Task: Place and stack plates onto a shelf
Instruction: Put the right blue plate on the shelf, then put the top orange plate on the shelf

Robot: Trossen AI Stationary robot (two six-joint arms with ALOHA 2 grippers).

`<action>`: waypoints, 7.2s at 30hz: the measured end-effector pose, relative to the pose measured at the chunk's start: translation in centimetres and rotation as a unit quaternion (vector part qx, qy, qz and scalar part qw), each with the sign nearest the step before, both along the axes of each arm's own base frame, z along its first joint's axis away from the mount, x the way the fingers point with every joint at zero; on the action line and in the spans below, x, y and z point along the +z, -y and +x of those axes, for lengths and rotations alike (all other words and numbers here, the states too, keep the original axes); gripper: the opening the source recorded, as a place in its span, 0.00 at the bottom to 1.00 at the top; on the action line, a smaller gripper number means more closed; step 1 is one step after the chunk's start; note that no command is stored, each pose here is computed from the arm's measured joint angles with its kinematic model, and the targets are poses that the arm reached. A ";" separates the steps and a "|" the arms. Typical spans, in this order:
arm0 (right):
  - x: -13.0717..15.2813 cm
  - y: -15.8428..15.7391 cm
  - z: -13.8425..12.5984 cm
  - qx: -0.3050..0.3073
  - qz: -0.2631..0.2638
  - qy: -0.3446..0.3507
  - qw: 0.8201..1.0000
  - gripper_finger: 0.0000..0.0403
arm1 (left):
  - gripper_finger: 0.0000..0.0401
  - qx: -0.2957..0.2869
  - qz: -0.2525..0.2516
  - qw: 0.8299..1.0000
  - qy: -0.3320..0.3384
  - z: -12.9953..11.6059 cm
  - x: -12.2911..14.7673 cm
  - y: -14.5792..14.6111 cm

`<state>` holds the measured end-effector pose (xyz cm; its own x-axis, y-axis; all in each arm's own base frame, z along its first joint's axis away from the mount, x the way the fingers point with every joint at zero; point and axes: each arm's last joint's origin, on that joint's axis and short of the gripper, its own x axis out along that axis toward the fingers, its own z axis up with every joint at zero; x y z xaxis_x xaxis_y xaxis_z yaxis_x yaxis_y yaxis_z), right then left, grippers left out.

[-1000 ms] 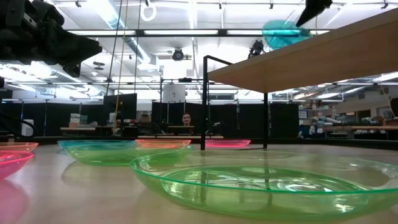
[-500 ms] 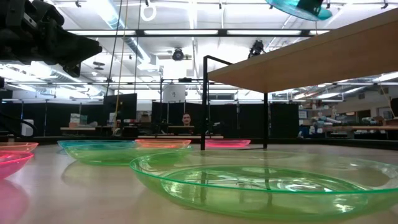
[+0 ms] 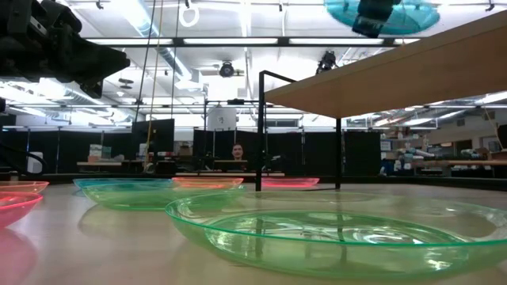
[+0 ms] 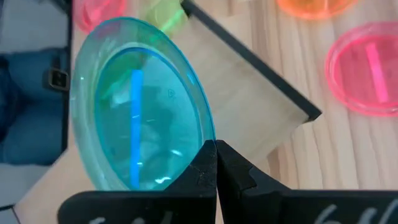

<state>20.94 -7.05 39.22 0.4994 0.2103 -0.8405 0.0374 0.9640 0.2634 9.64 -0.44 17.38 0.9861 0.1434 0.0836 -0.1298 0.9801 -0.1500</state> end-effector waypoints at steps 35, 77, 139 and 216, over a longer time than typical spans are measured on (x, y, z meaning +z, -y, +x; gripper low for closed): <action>-6.2 1.9 6.1 0.007 0.029 -0.143 0.989 0.02 | 0.20 0.000 0.000 1.000 -0.001 0.0 0.0 0.0; -6.9 2.2 6.7 -0.001 0.017 -0.157 0.987 0.31 | 0.20 0.000 0.000 1.000 -0.001 0.0 0.0 0.0; -4.9 2.7 -2.8 -0.111 -0.183 0.159 0.964 0.32 | 0.20 0.262 -0.127 0.948 -0.126 8.3 10.5 -6.9; -5.0 2.7 -2.7 -0.111 -0.182 0.158 0.964 0.32 | 0.11 0.263 -0.415 0.749 -0.445 11.7 -4.8 -21.2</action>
<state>18.20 -9.74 34.25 0.7416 -0.2108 -0.6369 0.2264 0.9723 -0.0581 21.37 20.78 12.57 0.3878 0.1696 -0.9060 -0.8757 0.3746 -0.3047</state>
